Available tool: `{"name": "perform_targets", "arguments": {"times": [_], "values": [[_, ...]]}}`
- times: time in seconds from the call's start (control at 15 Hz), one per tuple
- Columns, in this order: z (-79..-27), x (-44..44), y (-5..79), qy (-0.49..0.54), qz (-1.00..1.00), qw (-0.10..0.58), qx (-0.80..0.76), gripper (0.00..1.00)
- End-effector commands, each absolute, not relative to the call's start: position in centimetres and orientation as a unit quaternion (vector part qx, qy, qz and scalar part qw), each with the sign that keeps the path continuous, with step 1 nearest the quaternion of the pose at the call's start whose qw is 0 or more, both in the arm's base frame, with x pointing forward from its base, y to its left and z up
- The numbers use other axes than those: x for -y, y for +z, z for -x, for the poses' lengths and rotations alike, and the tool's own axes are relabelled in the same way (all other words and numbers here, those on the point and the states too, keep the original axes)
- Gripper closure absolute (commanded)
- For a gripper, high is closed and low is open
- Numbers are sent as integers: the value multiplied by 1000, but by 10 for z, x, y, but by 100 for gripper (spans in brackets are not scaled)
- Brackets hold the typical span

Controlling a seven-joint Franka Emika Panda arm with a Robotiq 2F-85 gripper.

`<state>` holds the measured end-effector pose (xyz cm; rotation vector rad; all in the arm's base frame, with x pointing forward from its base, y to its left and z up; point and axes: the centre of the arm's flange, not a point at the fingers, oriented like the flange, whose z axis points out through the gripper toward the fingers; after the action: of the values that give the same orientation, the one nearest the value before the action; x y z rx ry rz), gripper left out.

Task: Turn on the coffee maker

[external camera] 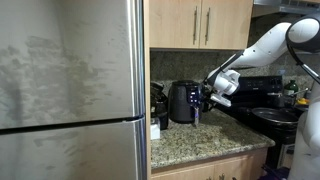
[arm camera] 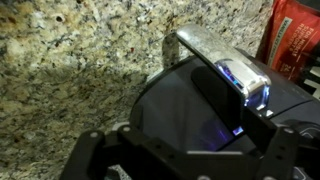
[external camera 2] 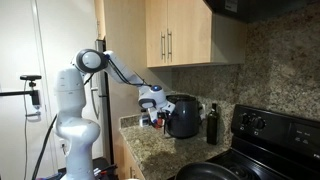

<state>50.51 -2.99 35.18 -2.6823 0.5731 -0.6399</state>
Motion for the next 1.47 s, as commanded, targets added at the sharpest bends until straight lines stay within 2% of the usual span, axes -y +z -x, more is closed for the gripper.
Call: {"name": "perform_targets", "arguments": {"times": [0.0,0.33,0.6,0.87,0.93,1.4], "values": [[-506,30,351,-223,940,161,-202,0],[-491,42,380,-276,918,179,-222,0],[-500,39,384,-271,921,178,-217,0],[-512,30,385,-267,916,215,-210,0],[-503,30,389,-271,917,195,-217,0],[-509,22,382,-243,923,197,-225,0]]}}
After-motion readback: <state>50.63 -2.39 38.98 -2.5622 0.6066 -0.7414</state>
